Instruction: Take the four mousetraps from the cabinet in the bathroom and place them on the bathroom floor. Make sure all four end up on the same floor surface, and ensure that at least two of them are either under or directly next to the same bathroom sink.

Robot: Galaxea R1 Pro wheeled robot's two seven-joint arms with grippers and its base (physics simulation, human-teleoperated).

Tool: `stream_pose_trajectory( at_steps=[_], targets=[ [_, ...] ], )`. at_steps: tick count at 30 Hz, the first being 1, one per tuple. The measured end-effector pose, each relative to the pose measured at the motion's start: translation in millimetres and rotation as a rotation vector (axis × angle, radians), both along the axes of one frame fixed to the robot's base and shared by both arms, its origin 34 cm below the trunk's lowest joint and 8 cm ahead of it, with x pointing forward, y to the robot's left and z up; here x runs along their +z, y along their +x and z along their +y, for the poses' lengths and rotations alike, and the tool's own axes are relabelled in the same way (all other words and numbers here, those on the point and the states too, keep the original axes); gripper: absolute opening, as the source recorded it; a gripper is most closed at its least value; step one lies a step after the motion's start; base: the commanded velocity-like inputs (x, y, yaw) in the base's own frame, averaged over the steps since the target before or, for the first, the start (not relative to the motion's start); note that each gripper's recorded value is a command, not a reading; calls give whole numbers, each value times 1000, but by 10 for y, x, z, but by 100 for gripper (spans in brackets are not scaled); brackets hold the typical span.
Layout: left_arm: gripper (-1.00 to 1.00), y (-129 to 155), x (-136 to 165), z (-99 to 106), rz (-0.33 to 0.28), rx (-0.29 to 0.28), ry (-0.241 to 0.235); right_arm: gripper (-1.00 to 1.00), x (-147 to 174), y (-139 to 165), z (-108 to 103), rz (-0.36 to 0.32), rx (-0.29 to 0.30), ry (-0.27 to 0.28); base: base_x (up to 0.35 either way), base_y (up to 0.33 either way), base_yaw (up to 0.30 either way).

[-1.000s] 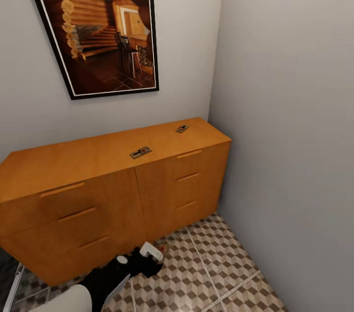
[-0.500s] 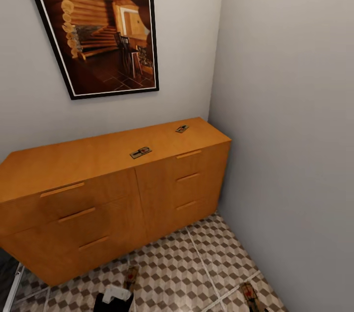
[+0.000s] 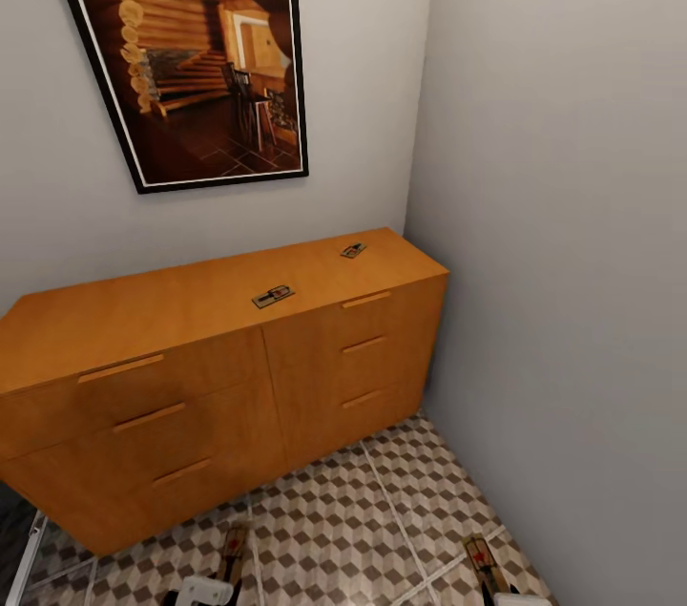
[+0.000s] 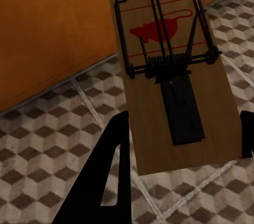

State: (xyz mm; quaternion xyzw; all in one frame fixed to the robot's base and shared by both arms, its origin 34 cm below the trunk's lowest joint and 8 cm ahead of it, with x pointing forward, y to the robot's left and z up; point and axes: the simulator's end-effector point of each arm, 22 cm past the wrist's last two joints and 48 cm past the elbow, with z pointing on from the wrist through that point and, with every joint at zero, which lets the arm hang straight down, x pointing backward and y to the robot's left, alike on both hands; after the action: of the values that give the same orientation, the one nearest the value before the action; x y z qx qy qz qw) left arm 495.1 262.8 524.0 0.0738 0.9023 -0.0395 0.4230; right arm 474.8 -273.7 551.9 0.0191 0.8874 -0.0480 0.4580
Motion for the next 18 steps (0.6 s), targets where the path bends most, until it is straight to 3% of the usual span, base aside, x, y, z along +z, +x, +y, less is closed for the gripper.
stream_pose_trajectory(
  at_steps=[10, 18],
  targets=[
    [-100, -29, 8, 412, 1, 55, 38, -100, 4, -1, -10, -3, -3, -1, 0, 0, 0],
    [-100, -20, 20, 505, -4, 89, 38, -100, 6, 1, -15, -4, -5, -2, 0, 0, 0]
  ],
)
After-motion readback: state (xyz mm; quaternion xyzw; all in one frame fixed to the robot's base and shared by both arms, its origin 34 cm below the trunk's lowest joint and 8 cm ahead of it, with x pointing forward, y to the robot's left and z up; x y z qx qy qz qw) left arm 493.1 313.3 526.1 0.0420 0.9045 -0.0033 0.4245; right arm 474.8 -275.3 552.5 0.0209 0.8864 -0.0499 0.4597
